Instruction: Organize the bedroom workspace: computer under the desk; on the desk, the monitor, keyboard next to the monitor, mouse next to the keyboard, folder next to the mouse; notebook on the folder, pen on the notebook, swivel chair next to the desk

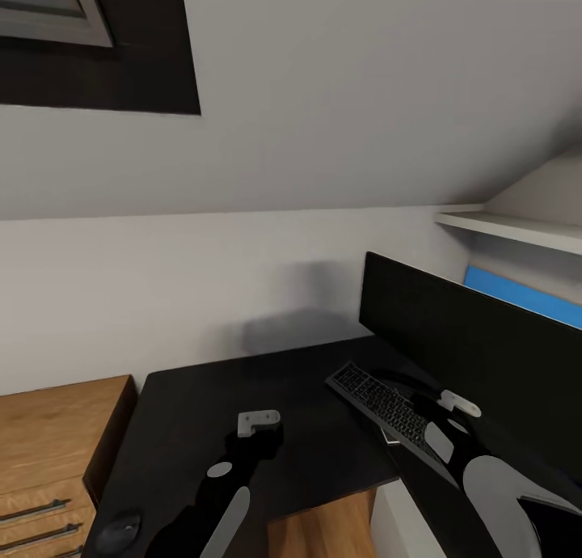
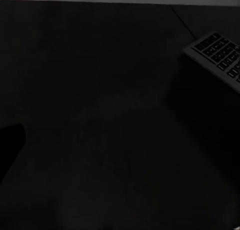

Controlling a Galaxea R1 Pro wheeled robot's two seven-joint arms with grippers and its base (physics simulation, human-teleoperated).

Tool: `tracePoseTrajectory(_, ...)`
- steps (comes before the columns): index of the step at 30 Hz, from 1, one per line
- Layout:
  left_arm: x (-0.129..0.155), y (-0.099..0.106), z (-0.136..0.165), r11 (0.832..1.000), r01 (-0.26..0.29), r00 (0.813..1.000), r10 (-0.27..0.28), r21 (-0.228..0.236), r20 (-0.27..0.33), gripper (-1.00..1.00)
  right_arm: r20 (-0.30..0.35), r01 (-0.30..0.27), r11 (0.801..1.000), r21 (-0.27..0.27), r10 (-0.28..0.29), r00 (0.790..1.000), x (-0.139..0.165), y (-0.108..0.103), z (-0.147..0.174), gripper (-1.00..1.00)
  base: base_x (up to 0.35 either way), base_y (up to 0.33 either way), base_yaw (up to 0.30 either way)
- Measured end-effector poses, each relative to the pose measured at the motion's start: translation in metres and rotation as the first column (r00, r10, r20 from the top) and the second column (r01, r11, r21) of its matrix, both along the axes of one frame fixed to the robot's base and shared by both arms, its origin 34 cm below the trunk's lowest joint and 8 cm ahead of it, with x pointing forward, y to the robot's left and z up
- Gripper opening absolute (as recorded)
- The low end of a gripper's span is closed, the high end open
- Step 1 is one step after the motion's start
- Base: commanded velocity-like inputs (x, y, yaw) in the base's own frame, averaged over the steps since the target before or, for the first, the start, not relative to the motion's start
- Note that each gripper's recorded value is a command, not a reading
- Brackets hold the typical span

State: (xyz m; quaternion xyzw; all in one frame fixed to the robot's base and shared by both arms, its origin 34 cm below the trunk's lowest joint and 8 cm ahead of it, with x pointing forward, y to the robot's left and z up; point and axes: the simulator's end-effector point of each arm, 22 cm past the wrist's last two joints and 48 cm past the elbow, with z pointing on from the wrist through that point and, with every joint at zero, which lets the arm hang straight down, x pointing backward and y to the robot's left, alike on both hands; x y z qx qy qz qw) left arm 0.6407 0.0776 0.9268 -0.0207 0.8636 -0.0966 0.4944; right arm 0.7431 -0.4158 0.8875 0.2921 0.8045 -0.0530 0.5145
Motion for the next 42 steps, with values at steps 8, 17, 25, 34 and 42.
tracePoseTrajectory(8, 0.001, 0.000, 0.002, 1.000, -0.002, 1.000, 0.002, -0.002, 0.004, 1.00, 0.000, -0.001, 1.000, 0.000, 0.001, 1.000, 0.000, 0.001, 0.000, 1.00, 0.071, 0.000, 0.000)
tracePoseTrajectory(17, 0.006, -0.001, 0.011, 1.000, -0.003, 0.999, 0.003, -0.017, 0.035, 1.00, 0.000, -0.002, 1.000, 0.001, 0.002, 1.000, 0.002, 0.001, -0.007, 1.00, 0.004, 0.000, 0.000)
tracePoseTrajectory(25, 0.008, 0.006, 0.000, 0.999, -0.032, 0.999, 0.032, -0.002, 0.031, 1.00, 0.000, -0.002, 1.000, 0.000, 0.002, 1.000, 0.003, 0.001, -0.017, 1.00, 0.000, 0.000, 0.000)
tracePoseTrajectory(34, 0.009, 0.006, -0.011, 0.999, -0.036, 0.999, 0.037, -0.001, 0.031, 1.00, 0.000, -0.003, 1.000, 0.001, 0.003, 1.000, 0.005, 0.002, -0.028, 1.00, 0.000, 0.000, 0.000)
tracePoseTrajectory(42, 0.010, 0.006, -0.022, 0.999, -0.037, 0.999, 0.037, -0.001, 0.031, 1.00, 0.001, -0.003, 1.000, 0.002, 0.003, 1.000, 0.006, 0.002, -0.039, 1.00, 0.000, 0.000, 0.000)
